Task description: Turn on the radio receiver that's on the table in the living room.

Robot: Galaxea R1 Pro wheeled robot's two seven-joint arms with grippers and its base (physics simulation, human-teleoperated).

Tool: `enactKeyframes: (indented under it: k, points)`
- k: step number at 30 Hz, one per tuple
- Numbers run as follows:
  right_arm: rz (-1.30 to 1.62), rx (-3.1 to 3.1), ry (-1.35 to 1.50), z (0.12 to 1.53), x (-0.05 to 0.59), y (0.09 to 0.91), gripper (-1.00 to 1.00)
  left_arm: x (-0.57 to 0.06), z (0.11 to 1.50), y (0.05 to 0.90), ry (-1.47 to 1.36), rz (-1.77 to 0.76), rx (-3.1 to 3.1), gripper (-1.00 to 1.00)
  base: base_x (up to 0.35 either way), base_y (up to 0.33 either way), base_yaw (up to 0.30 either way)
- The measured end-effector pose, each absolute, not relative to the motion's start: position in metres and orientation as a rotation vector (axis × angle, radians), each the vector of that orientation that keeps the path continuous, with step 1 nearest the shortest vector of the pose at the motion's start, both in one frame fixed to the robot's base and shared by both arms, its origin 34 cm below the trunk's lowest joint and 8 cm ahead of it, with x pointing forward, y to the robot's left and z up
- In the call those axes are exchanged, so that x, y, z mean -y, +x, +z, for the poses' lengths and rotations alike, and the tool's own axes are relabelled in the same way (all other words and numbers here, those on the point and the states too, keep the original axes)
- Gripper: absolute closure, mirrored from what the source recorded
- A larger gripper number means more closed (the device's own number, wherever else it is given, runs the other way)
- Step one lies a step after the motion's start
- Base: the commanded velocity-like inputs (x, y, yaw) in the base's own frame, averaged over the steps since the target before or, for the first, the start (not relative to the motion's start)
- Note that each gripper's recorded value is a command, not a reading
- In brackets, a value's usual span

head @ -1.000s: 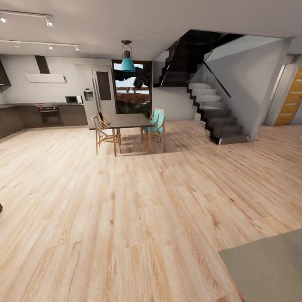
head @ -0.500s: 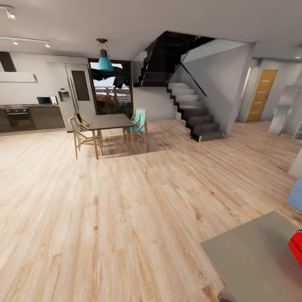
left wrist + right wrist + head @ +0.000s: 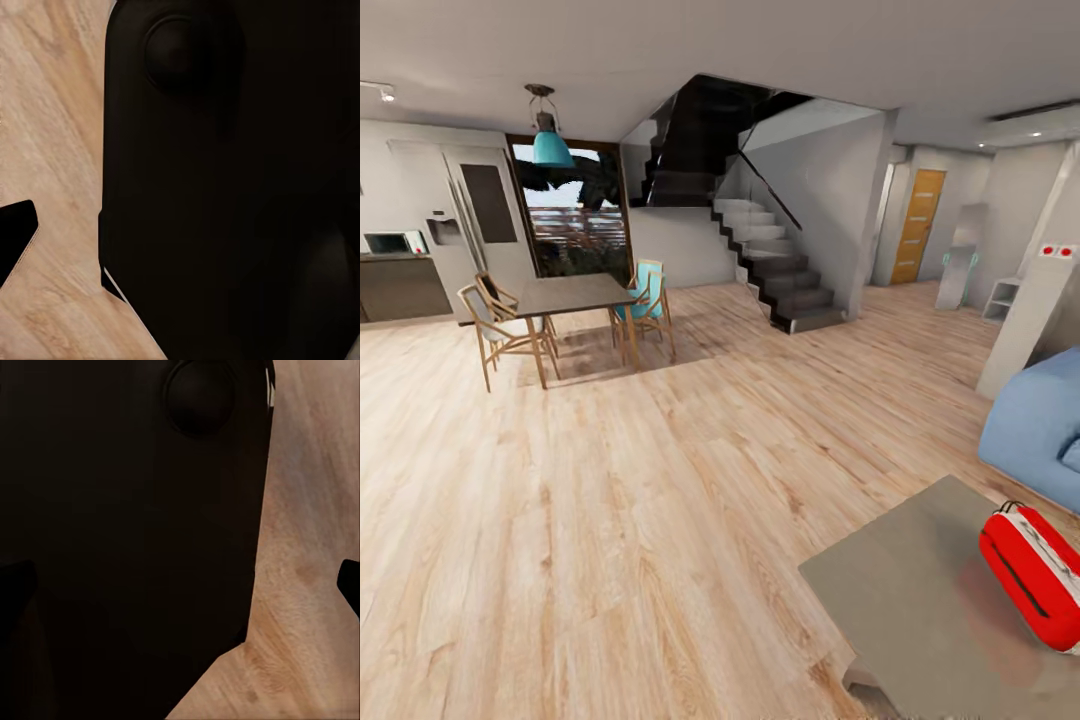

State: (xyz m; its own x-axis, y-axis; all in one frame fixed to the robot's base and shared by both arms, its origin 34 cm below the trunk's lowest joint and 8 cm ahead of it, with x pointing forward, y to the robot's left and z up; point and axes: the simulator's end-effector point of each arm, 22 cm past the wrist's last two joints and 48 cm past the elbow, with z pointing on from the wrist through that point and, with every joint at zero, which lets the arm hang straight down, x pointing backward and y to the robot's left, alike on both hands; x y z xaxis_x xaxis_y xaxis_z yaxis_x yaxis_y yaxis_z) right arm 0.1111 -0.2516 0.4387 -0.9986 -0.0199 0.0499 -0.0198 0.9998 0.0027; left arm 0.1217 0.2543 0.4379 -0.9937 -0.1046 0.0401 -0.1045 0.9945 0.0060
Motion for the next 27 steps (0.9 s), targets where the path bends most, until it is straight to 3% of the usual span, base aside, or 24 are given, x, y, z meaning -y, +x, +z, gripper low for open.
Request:
enactKeyframes:
  k: [27]
  points:
    - [-0.012,3.083,0.031,0.4390,0.2521,0.1074,-1.00,-0.2543,0.4381,0.1175,0.163,-0.007,3.086,-1.00,0.000,0.000,-0.289]
